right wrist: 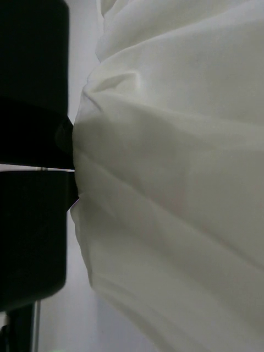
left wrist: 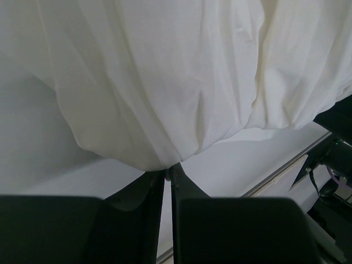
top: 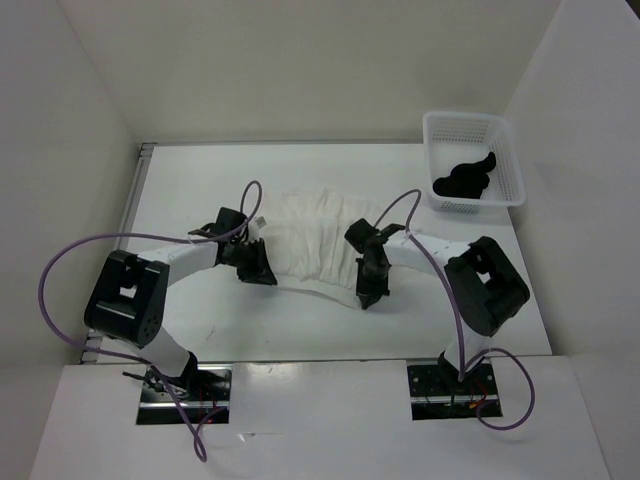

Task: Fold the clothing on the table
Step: Flatten the skirt out, then fold the skirt

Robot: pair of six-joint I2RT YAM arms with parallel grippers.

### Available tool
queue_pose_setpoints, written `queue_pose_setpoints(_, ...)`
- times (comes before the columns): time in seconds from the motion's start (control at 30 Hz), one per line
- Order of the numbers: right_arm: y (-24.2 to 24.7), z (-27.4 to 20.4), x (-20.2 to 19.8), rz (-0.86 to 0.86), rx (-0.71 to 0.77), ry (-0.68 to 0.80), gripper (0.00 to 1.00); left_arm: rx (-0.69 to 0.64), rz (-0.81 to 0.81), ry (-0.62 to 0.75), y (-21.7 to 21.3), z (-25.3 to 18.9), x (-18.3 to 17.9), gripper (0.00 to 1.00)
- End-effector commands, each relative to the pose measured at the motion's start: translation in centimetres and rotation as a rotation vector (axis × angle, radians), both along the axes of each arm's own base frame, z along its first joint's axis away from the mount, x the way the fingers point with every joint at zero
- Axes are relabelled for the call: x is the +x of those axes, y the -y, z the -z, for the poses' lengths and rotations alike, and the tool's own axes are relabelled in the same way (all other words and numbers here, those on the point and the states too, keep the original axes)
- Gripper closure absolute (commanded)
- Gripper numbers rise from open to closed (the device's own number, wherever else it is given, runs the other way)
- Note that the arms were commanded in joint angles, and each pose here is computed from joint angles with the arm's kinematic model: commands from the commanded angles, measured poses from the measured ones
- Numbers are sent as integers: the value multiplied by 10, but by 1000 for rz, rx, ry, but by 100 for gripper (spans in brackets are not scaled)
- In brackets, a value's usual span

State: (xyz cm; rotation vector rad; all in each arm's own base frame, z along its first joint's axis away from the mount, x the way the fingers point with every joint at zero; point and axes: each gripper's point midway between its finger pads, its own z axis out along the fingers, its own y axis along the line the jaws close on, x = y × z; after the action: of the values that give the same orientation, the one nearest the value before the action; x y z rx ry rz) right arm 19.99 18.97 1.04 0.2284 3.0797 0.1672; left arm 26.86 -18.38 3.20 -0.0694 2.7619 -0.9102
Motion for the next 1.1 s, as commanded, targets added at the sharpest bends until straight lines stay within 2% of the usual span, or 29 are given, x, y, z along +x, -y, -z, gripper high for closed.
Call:
queue_pose_setpoints(0.0,6,-13,-31,1,-21,-84,100,46,-3,-44,-11,-8,-18,86)
queue_pose_setpoints(0.2,19,-20,-59,-28,-69,-144,100,61,23,-143,-15,-8,-42,86)
queue_pose_setpoints(0.33,17,-38,-75,-22,-37,-149,100,41,55,-195,-8,-15,-57,86)
queue_pose_setpoints(0.5,22,-63,-92,-13,-17,-162,100,56,59,-171,-10,-37,-62,86)
queue_pose_setpoints(0.63,20,-84,-87,-5,0,-124,100,26,65,-145,-7,-60,-63,86)
queue_pose_setpoints(0.8,14,-89,-77,4,11,-94,100,-34,38,-63,4,-96,-43,84)
queue_pose_setpoints(0.83,13,-87,-75,4,11,-93,100,-37,38,-52,5,-97,-41,81)
queue_pose_setpoints(0.9,8,-87,-72,3,31,-85,100,-66,76,-28,9,-101,-40,65)
queue_pose_setpoints(0.93,6,-85,-70,3,34,-81,100,-72,88,-32,9,-94,-44,27)
queue_pose_setpoints(0.97,6,-83,-70,3,28,-88,100,-77,91,-43,9,-92,-47,0)
queue_pose_setpoints(1.07,4,-81,-68,3,29,-87,100,-79,114,-38,8,-87,-53,0)
